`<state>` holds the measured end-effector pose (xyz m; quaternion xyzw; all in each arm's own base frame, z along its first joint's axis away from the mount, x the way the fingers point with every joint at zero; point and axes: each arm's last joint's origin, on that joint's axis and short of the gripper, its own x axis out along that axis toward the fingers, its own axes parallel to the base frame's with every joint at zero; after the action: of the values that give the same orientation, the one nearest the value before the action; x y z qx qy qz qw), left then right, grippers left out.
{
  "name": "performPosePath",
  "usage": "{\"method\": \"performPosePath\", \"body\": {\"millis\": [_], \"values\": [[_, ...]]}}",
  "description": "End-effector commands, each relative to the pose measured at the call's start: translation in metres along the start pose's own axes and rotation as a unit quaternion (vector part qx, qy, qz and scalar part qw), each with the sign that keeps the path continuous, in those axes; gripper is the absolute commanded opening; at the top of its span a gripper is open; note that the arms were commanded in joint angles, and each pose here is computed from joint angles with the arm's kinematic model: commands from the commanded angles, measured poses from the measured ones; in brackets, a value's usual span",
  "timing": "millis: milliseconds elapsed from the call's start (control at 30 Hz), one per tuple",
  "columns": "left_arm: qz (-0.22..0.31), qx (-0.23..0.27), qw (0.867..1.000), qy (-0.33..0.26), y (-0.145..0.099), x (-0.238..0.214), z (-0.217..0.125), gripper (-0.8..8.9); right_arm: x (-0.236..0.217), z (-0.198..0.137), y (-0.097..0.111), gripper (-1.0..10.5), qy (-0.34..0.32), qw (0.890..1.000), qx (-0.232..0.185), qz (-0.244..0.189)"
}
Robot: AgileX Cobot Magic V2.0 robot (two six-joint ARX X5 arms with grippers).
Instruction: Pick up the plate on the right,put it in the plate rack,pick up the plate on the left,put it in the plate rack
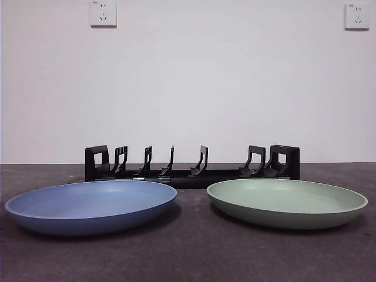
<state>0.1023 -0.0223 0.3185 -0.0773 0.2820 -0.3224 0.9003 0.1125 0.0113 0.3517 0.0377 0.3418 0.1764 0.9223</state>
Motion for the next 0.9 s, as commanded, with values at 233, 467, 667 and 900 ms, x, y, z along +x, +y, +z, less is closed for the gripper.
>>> {"method": "performPosePath", "body": {"millis": [233, 467, 667, 900], "values": [[-0.046, 0.074, 0.996, -0.018, -0.012, -0.004, 0.014, 6.29, 0.009, 0.005, -0.003, 5.4, 0.014, 1.0, 0.014, 0.016], [-0.105, 0.15, 0.983, -0.003, -0.025, 0.005, 0.03, 6.29, 0.081, 0.023, -0.029, 5.4, 0.114, 0.991, 0.064, 0.018], [-0.136, 0.167, 0.977, 0.01, -0.027, 0.026, 0.037, 6.29, 0.164, 0.018, -0.059, 5.3, 0.215, 0.971, 0.102, 0.02], [-0.151, 0.171, 0.973, 0.032, -0.027, 0.04, 0.038, 6.28, 0.212, 0.006, -0.074, 5.3, 0.258, 0.959, 0.115, 0.023]]}}
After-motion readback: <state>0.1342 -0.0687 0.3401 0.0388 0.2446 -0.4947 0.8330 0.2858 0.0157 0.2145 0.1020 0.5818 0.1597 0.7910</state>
